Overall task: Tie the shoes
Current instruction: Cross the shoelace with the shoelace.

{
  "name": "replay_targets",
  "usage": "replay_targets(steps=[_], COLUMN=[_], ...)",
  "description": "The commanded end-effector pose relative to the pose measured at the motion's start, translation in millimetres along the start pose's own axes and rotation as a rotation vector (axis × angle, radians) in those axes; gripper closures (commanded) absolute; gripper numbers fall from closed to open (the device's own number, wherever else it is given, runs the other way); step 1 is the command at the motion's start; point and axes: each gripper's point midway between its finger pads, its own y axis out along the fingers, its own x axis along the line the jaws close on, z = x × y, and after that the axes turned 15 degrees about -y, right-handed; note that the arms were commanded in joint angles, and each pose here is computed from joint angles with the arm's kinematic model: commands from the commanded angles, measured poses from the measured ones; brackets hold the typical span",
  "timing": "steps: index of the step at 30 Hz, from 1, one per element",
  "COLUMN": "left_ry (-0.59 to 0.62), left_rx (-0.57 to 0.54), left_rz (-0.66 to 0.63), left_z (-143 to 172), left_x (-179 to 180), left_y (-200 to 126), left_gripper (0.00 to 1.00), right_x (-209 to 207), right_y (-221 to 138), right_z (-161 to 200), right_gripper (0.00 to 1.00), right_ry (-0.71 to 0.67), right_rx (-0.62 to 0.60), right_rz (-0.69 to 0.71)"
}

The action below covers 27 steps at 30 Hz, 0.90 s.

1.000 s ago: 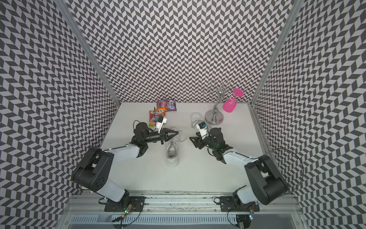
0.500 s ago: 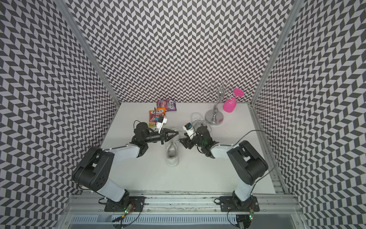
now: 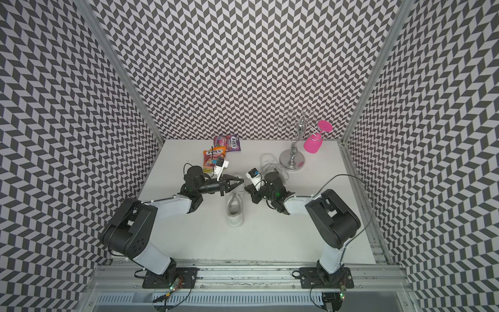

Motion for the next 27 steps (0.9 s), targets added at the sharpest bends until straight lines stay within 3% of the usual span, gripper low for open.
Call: replay_targets(steps=[1,8,16,27], left_ry=[-0.002,-0.032,-0.041,-0.046], left_rx=[-0.007,-0.008,-0.015,-0.025], left_rz=[-0.012,-0.044,-0.085,-0.127], left_z=[-8.5,-9.4,-12.5,-15.1], left_x=[8.3,25.4,38.9,52.7], left_y=[4.9,8.5,8.3,10.5], left_gripper=[0.96,0.98,0.98,0.98], right_x=[-12.7,-5.0,3.0,26.0], right_y=[-26.8,-51.7,-73.9,-91.1], right_z=[-28.6,-52.2,-112.1,-167.7], right_gripper=[1.00,1.00,1.00,1.00], right_ry=[-0.015,0.012,0.024,0.039], right_rx=[-0.040,0.028,-0.041,-0.162], right_rz=[0.080,0.039,-0.012,-0.162])
